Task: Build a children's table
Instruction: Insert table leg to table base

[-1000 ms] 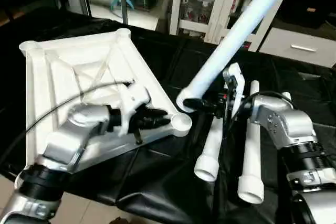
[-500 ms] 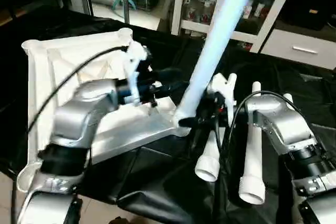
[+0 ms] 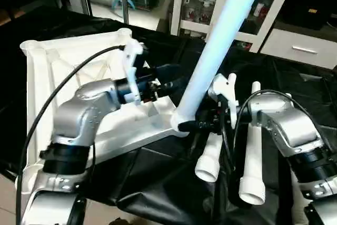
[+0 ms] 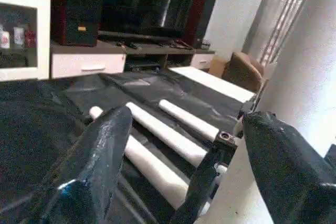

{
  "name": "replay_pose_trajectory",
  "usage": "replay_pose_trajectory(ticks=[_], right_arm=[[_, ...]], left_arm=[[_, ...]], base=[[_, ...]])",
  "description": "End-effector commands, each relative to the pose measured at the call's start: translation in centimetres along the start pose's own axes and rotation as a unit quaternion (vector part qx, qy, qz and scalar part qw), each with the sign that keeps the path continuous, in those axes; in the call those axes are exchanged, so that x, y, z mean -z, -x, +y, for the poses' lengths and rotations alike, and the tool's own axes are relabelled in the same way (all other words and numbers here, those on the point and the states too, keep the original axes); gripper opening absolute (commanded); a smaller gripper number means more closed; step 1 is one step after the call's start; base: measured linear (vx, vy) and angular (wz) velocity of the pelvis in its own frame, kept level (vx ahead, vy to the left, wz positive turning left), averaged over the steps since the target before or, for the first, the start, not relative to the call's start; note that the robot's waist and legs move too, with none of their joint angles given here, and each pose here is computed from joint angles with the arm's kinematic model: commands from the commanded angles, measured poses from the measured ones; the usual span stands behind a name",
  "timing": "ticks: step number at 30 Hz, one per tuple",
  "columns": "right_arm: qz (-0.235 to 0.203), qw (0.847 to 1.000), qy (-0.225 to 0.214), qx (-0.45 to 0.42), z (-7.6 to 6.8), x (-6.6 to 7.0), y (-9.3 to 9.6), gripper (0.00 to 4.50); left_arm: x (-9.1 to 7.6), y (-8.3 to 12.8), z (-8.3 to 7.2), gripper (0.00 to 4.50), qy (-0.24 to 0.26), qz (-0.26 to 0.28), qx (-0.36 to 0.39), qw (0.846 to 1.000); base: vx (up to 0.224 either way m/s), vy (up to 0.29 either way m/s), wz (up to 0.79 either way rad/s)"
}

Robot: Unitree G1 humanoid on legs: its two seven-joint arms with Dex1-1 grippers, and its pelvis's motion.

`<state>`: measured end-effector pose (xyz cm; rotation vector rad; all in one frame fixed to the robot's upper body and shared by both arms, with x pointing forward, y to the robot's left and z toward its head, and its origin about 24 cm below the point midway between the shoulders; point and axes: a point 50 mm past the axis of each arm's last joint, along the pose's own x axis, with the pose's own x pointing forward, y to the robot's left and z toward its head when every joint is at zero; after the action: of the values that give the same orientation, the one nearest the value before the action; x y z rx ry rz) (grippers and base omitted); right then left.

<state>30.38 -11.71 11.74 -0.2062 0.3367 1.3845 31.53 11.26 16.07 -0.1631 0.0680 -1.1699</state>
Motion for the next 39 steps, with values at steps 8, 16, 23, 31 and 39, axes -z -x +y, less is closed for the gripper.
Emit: replay_pose_trajectory(ticks=[8, 16, 23, 31, 39], right_arm=[[0.009, 1.000, -0.004, 0.015, -0.3, 0.0, 0.0, 2.68], [0.006, 1.000, -0.003, 0.024, -0.6, 0.1, 0.4, 2.68], [0.025, 1.000, 0.000, 0.003, 0.1, 0.6, -0.7, 2.68], [0.027, 1.000, 0.002, 0.010, 0.1, 0.7, -1.4, 2.68], [0.020, 1.000, 0.006, 0.018, -0.2, 0.4, -1.3, 2.68]], left_arm=[[-0.9, -0.6, -2.8, 4.45, 0.019, 0.004, 0.150, 0.988], [-1.5, -0.3, -2.7, 4.50, 0.044, 0.004, 0.178, 0.983], [-2.2, -3.0, -2.8, 4.50, 0.005, -0.012, 0.158, 0.987], [-2.3, -4.7, -2.8, 4.22, 0.006, -0.040, 0.130, 0.991], [-2.6, -4.5, -2.2, 3.57, 0.018, -0.049, 0.111, 0.993]], base=[[0.000, 0.000, 0.00], [0.000, 0.000, 0.00], [0.000, 0.000, 0.00], [0.000, 0.000, 0.00], [0.000, 0.000, 0.00]])
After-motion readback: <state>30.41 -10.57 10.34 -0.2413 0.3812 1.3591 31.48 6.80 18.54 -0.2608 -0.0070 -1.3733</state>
